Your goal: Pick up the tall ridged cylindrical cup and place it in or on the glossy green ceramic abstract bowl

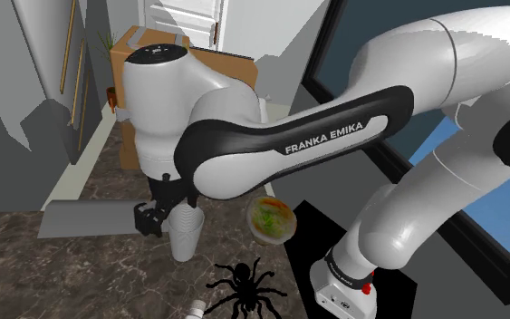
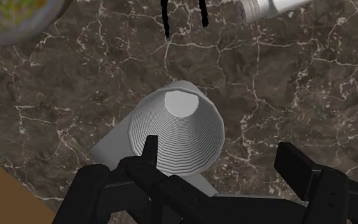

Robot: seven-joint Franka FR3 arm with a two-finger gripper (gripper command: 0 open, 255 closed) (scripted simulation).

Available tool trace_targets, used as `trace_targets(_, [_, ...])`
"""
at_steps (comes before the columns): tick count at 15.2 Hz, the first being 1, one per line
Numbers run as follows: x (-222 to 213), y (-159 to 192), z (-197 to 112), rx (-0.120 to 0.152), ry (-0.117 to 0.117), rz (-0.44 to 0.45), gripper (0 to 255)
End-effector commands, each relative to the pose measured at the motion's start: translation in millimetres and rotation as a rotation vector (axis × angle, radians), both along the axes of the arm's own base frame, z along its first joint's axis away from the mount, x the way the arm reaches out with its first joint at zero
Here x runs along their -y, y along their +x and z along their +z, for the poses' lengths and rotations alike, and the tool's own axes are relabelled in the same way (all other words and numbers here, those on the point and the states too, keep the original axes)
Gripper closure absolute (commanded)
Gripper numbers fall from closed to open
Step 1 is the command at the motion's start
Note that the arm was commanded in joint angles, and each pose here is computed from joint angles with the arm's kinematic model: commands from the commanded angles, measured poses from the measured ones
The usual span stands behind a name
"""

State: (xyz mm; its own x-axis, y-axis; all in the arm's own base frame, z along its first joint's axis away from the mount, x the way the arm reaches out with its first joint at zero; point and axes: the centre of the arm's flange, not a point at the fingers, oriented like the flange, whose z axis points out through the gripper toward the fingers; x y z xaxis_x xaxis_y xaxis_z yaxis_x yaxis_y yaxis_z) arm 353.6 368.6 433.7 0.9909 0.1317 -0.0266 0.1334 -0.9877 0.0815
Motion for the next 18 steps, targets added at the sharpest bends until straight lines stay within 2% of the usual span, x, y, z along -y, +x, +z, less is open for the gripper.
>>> trace_targets(1, [-10,2,-11,0.003,-0.005,0.001,0])
trace_targets(8, [-6,1,-45,0.003,-0.005,0.001,0])
trace_targets(16, [-6,1,-45,0.003,-0.005,0.001,0])
trace_targets(17, [-6,1,-45,0.003,-0.005,0.001,255])
trace_targets(18, [-6,1,-45,0.003,-0.005,0.001,255])
